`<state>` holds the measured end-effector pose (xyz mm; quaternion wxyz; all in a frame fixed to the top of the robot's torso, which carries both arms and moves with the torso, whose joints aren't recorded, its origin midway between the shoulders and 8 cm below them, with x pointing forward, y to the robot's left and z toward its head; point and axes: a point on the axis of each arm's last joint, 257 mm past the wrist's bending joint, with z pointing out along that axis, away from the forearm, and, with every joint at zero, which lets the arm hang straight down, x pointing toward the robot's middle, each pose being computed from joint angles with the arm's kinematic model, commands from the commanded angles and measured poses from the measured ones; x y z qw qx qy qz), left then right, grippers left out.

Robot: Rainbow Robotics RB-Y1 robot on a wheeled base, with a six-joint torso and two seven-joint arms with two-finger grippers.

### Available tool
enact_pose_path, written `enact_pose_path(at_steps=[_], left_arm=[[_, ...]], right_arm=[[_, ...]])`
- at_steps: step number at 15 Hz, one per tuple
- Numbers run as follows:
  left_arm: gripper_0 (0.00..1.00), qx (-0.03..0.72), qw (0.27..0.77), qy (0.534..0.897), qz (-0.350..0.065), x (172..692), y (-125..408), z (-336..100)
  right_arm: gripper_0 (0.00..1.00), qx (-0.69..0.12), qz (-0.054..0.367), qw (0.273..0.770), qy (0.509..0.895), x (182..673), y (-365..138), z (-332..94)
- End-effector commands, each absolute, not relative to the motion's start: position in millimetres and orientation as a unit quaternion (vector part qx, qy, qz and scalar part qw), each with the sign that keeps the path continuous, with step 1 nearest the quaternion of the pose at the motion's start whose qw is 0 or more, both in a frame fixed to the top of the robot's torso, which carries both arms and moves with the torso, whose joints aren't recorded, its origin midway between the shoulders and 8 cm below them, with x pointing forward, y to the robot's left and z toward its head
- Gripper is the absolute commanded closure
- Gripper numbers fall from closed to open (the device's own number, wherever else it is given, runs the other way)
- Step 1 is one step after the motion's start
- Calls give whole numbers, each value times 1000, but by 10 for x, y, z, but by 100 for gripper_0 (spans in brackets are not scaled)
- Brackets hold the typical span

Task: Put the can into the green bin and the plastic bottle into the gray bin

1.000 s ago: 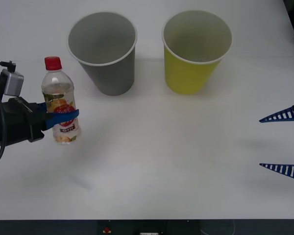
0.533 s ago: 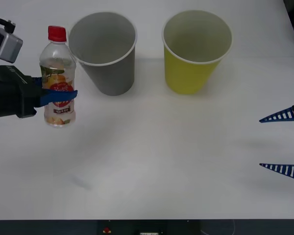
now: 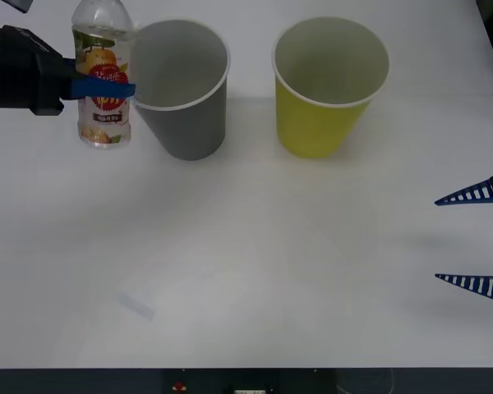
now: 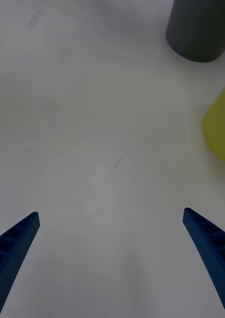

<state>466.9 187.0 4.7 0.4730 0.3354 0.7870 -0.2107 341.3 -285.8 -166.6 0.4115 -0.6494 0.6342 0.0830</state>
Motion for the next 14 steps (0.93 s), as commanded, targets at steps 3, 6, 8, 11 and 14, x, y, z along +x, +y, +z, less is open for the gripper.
enact_pose_path(at_steps=[3, 6, 8, 11, 14], left_arm=[[100, 331, 471, 792, -202, 5130, 1790, 303], [100, 326, 471, 793, -205, 5356, 1688, 420], [100, 325, 474, 793, -200, 5520, 1655, 410], [100, 331, 470, 797, -185, 5710, 1632, 369], [100, 327, 469, 801, -180, 5849, 1569, 345]], right_arm=[[0, -649, 83, 411, 634, 3413, -2858, -1666], [0, -649, 83, 411, 634, 3413, -2858, -1666], [0, -649, 83, 411, 634, 3413, -2858, -1666], [0, -649, 83, 411, 634, 3413, -2858, -1666], [0, -649, 83, 411, 634, 3413, -2858, -1666]])
